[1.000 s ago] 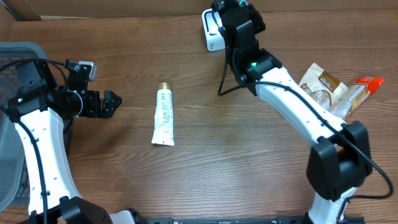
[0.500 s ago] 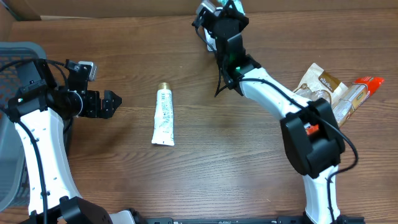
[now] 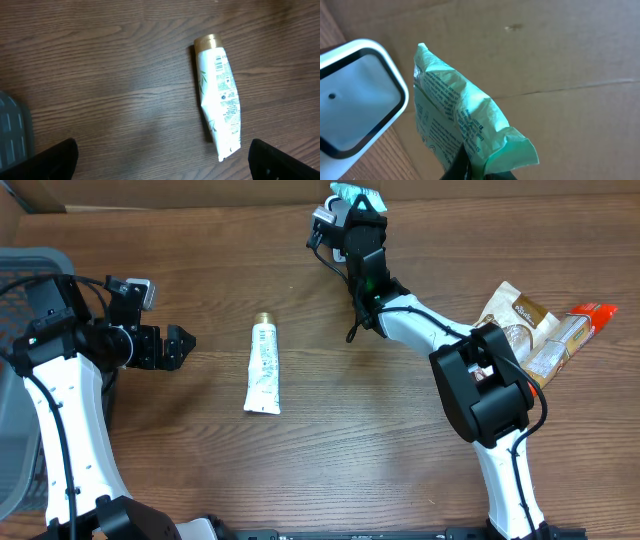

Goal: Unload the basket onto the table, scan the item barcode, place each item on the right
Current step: 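Hold the wipes pack barcode in front of the scanner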

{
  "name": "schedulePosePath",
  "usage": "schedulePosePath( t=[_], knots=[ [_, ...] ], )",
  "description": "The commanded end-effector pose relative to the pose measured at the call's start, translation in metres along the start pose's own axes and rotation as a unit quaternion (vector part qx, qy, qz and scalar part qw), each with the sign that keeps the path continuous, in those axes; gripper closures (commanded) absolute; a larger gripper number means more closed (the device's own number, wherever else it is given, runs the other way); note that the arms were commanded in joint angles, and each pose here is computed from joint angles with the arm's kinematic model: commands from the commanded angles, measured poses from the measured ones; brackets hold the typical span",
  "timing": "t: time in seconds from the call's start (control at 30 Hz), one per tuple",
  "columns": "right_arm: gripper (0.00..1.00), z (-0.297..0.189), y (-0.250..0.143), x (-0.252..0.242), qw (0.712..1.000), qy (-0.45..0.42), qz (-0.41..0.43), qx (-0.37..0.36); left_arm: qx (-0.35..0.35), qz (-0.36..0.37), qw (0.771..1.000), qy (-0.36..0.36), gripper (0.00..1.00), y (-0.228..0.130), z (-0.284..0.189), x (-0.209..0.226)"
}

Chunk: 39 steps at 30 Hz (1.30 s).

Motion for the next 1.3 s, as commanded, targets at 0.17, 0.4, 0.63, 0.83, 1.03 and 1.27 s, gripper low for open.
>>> schedulePosePath(
  t=[0.17,0.4,0.63,0.83,1.03,1.27],
  knots=[
    [0.96,0.009,-0.012,-0.002,0.998,0.011,-0.056,-0.009,0.001,0.012,1.0,-0.01,0.01,0.001,0.003,-0.003],
    [0.96,0.009,-0.011,-0.001,0.998,0.011,-0.057,-0.021,0.001,0.012,1.0,-0.01,0.0,0.001,0.003,-0.003],
    [0.96,0.015,-0.012,0.009,0.996,0.002,-0.086,-0.026,0.001,0.012,1.0,-0.01,0.0,0.001,0.003,-0.003],
    [0.96,0.019,-0.013,0.016,0.997,-0.019,-0.077,-0.02,0.001,0.012,1.0,-0.01,0.0,0.001,0.003,-0.003],
    [0.96,0.019,-0.013,0.022,0.996,-0.005,-0.084,-0.026,0.001,0.012,1.0,-0.01,0.0,0.001,0.003,-0.003],
    [0.96,0.02,-0.014,0.024,0.996,0.002,-0.087,-0.026,0.001,0.012,1.0,-0.01,0.01,0.001,0.003,-0.003]
  ],
)
Point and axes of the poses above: each gripper's point midway between its finger pads, its own z axis out along the fingers, its own x axis along the line the jaws close on, y = z × x, the point moved 9 cm from there along -z, back along the fingers, and after that the axes turned 14 degrees about -z, right-handed, at the moved point
